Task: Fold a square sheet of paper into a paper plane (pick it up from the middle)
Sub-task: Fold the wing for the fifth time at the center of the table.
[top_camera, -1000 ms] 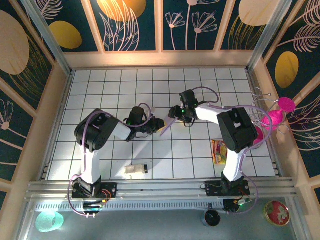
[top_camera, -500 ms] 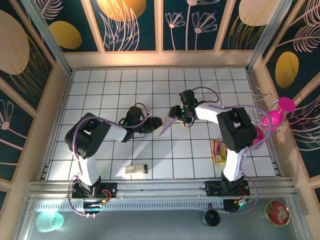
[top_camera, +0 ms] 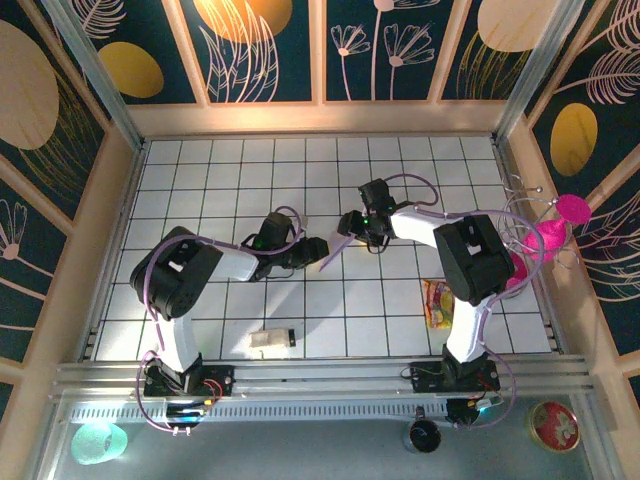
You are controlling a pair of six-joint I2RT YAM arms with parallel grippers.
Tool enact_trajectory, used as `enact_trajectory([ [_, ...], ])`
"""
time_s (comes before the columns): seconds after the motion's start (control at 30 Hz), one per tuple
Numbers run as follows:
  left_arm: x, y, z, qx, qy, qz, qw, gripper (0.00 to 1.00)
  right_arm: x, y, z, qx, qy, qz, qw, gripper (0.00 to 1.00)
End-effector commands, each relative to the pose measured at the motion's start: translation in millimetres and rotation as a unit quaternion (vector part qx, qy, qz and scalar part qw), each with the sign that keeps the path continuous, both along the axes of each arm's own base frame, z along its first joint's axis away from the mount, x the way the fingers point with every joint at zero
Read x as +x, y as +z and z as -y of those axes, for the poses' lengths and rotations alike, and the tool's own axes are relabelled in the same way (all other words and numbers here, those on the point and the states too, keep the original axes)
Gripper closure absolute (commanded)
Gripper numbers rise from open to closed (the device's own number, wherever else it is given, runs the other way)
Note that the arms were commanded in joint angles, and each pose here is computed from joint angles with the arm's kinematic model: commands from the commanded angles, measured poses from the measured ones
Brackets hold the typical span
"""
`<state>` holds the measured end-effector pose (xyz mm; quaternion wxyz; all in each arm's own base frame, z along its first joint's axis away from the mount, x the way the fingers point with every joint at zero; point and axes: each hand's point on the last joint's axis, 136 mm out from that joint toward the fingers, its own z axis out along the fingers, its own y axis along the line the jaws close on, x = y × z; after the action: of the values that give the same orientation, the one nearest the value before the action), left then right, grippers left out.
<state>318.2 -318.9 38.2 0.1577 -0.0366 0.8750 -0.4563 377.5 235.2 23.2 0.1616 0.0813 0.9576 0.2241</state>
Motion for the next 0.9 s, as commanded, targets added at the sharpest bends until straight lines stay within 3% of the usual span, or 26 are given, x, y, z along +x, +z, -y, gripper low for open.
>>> enact_trajectory([
  [0.0, 0.6, -6.7, 1.3, 0.018, -0.006, -0.004, 1.000, 0.60, -19.1, -60.1, 21.0, -0.059, -0.015, -0.054, 0.997, 0.40],
  [0.5, -6.8, -42.5, -9.4, 0.090, 0.002, -0.037, 0.995, 0.74, -27.4, -65.7, 29.8, -0.058, -0.024, -0.062, 0.996, 0.46],
  [0.87, -14.6, -68.0, -12.8, 0.140, -0.010, -0.057, 0.989, 0.75, -30.7, -71.1, 29.7, -0.053, -0.017, -0.066, 0.996, 0.46],
])
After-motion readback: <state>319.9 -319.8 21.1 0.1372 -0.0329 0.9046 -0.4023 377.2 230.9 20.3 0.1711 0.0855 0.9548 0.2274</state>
